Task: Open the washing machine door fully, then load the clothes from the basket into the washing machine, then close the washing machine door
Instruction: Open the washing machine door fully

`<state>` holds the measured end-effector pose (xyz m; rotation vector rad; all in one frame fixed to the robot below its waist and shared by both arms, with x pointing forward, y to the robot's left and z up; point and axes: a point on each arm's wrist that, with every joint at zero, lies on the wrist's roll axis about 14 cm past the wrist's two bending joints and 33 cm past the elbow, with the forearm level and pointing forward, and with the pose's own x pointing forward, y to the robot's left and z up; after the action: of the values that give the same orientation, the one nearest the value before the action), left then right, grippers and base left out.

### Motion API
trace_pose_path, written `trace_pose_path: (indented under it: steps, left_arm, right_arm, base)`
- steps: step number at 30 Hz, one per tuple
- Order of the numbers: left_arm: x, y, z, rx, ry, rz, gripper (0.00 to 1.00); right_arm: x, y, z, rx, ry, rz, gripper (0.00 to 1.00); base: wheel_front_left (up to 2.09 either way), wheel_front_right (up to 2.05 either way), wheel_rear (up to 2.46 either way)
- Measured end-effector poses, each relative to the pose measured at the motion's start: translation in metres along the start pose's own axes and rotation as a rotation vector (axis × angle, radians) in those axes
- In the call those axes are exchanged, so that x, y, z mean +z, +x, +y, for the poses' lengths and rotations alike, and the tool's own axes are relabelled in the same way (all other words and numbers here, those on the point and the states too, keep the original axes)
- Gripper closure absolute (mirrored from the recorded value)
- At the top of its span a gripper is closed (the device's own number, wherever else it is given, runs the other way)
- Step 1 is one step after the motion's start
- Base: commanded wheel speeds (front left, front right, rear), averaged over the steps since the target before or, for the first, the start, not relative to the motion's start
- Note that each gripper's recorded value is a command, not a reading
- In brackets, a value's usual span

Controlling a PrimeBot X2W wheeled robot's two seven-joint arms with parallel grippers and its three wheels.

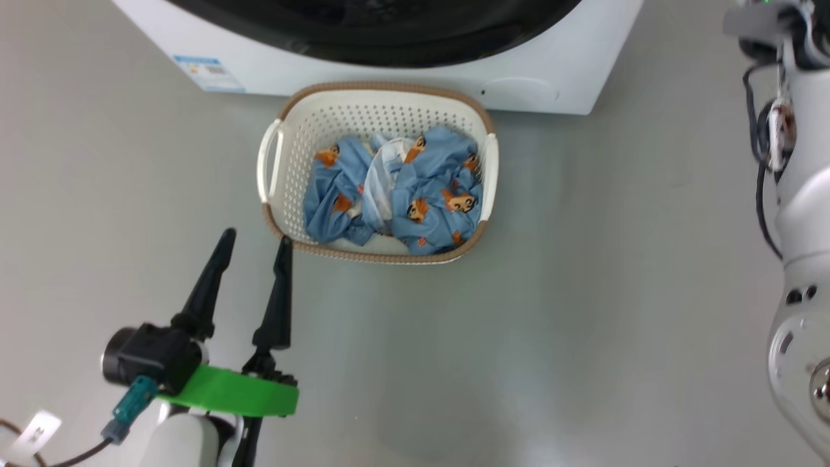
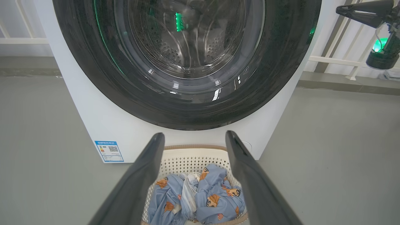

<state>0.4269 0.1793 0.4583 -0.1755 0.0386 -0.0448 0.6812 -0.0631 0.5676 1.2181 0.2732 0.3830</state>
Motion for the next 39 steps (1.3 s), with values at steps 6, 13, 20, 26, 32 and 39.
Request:
trace_pose_path:
  steps: [6, 13, 20, 26, 32, 39]
  left_arm:
    - [-0.002, 0.008, -0.003, -0.014, 0.0, 0.004, 0.0]
    - [-0.007, 0.012, -0.001, -0.007, -0.013, 0.016, 0.0]
    - [-0.009, 0.011, 0.003, 0.01, -0.004, 0.025, 0.0]
    - [-0.01, 0.011, 0.006, 0.021, -0.001, 0.028, 0.0]
    - [-0.004, 0.013, 0.006, 0.022, -0.001, 0.007, 0.0]
    - [0.011, 0.011, 0.004, 0.018, 0.0, -0.033, 0.0]
  right_arm:
    - [-0.012, 0.024, 0.002, 0.002, -0.007, 0.025, 1.0]
    - [-0.03, 0.049, 0.001, 0.001, 0.0, 0.061, 1.0]
    - [-0.044, 0.06, -0.01, -0.024, -0.004, 0.086, 1.0]
    - [-0.052, 0.06, -0.013, -0.025, -0.016, 0.175, 1.0]
    - [-0.061, 0.049, -0.008, -0.007, -0.063, 0.293, 1.0]
    - [-0.081, 0.02, -0.003, 0.03, -0.103, 0.435, 1.0]
  base:
    - [0.0, 0.0, 0.0]
    - [0.0, 0.0, 0.0]
    - [0.0, 0.0, 0.0]
    - [0.0, 0.0, 0.0]
    - [0.0, 0.0, 0.0]
    - [0.0, 0.0, 0.0]
